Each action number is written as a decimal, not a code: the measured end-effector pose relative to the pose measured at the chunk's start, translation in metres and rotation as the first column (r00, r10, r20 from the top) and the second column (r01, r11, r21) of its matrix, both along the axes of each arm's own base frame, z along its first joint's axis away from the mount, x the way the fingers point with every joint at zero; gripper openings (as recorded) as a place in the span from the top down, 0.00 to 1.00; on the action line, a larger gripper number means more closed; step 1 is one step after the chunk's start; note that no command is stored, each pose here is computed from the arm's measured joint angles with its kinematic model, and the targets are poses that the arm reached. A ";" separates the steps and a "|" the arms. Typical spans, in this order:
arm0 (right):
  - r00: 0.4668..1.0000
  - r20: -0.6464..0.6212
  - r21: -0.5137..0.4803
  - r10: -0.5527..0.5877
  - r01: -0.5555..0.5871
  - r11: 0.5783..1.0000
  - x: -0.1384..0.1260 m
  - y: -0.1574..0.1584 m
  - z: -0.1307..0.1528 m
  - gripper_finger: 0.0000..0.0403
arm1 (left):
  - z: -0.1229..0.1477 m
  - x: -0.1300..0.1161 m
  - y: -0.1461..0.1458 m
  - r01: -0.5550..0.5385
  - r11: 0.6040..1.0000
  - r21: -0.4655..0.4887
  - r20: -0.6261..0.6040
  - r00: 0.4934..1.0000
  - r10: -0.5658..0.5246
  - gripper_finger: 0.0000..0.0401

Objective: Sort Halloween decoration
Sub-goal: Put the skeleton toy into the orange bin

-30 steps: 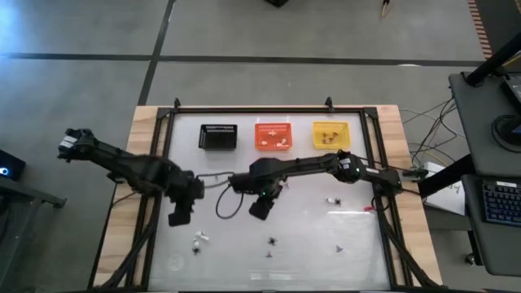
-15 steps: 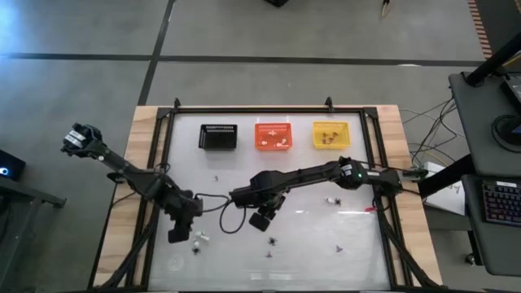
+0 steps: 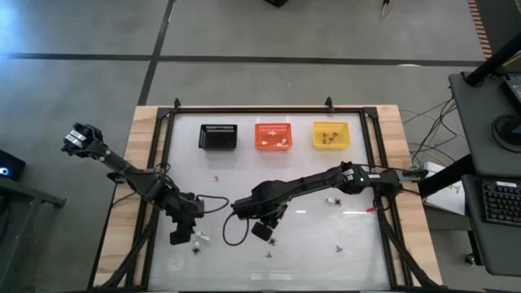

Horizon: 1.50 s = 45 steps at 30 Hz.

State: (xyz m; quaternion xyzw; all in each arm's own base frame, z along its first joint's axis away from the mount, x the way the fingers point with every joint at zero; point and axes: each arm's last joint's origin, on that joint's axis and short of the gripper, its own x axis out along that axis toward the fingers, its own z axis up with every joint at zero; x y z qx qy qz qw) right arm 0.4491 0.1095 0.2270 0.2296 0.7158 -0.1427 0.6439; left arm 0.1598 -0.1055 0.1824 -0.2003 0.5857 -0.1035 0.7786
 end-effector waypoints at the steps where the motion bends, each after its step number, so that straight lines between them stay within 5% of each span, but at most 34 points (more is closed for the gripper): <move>1: 1.000 0.000 0.000 0.001 -0.001 1.000 0.000 0.001 0.000 0.72 | -0.002 0.001 -0.001 0.004 1.000 -0.007 -0.003 1.000 -0.004 0.70; 31: 0.999 -0.003 -0.003 0.051 -0.051 0.999 -0.006 0.022 0.000 0.72 | -0.056 0.018 -0.012 0.009 0.998 0.068 -0.162 0.987 0.002 0.72; 41: 1.000 -0.002 -0.041 0.009 -0.009 0.999 -0.008 0.028 0.000 0.72 | -0.059 0.018 -0.012 0.018 0.996 0.090 -0.163 0.987 -0.003 0.96; 45: 1.000 0.014 -0.087 -0.015 0.016 0.996 -0.009 0.027 0.002 0.72 | -0.059 0.017 -0.012 0.034 0.995 0.093 -0.154 0.988 -0.019 0.98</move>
